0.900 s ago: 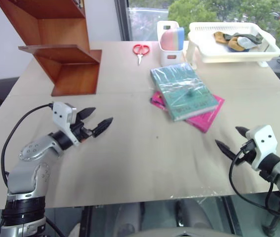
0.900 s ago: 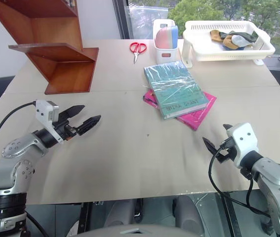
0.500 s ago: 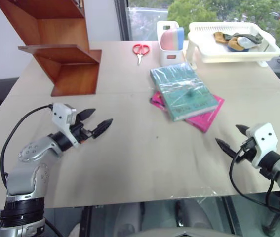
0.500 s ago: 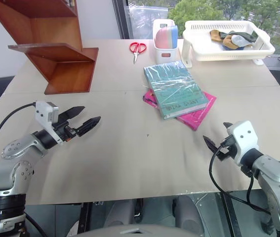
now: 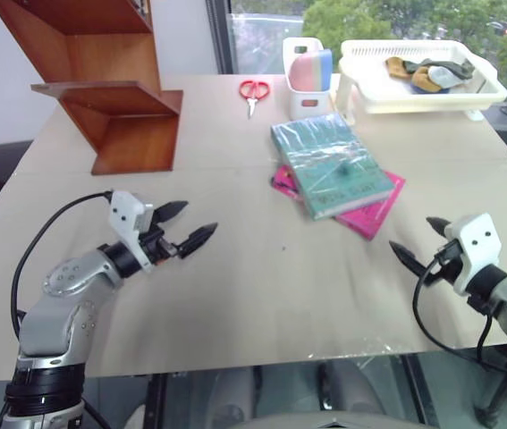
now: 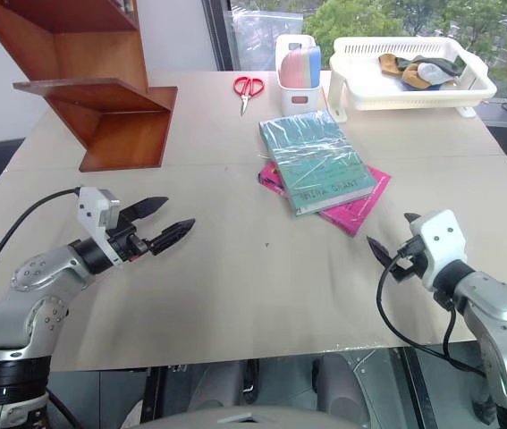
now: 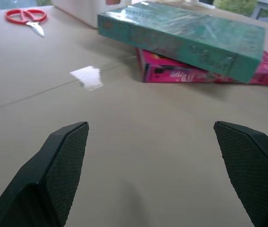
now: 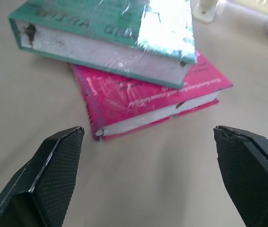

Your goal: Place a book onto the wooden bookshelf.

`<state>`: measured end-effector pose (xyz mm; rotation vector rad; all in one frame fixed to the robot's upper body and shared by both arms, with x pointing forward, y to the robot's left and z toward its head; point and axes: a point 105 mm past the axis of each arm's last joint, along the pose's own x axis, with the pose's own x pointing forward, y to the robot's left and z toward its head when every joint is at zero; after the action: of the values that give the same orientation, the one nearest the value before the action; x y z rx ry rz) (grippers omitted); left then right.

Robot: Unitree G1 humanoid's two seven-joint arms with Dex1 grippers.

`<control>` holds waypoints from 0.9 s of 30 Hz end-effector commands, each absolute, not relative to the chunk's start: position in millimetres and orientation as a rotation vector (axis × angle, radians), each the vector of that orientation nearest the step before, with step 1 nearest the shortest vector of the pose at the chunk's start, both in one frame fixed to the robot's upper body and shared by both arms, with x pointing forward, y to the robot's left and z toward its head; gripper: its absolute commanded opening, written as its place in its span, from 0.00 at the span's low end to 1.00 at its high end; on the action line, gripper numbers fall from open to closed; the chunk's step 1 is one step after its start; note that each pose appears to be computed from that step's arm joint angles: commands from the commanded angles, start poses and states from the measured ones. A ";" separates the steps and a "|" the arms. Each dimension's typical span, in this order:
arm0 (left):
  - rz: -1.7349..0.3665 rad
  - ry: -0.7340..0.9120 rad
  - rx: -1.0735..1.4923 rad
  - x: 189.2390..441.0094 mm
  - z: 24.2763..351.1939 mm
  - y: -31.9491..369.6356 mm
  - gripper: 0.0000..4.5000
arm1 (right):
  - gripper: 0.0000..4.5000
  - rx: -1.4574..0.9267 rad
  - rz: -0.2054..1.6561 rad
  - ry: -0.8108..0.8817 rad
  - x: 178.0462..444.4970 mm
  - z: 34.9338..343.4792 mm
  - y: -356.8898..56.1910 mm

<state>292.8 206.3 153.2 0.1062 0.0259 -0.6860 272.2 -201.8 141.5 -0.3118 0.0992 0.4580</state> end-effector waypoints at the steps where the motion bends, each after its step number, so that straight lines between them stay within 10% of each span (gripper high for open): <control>1: -0.699 -0.011 0.094 291.4 165.5 196.6 1.00 | 1.00 -0.327 0.472 0.085 273.7 147.5 -199.5; 13: -0.695 0.012 0.081 295.3 161.7 179.6 1.00 | 1.00 -0.287 0.449 0.046 305.7 168.8 -197.7; 22: -0.696 0.003 0.087 293.7 166.3 178.4 1.00 | 0.08 -0.468 0.477 0.056 389.8 191.6 -204.0; 27: -0.680 0.003 0.097 289.3 166.7 181.2 1.00 | 0.04 -0.630 0.515 0.137 439.6 182.9 -201.1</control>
<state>293.9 183.4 151.7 0.0709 0.0587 -0.6724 432.2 -195.8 180.9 -0.5690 0.1415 0.5202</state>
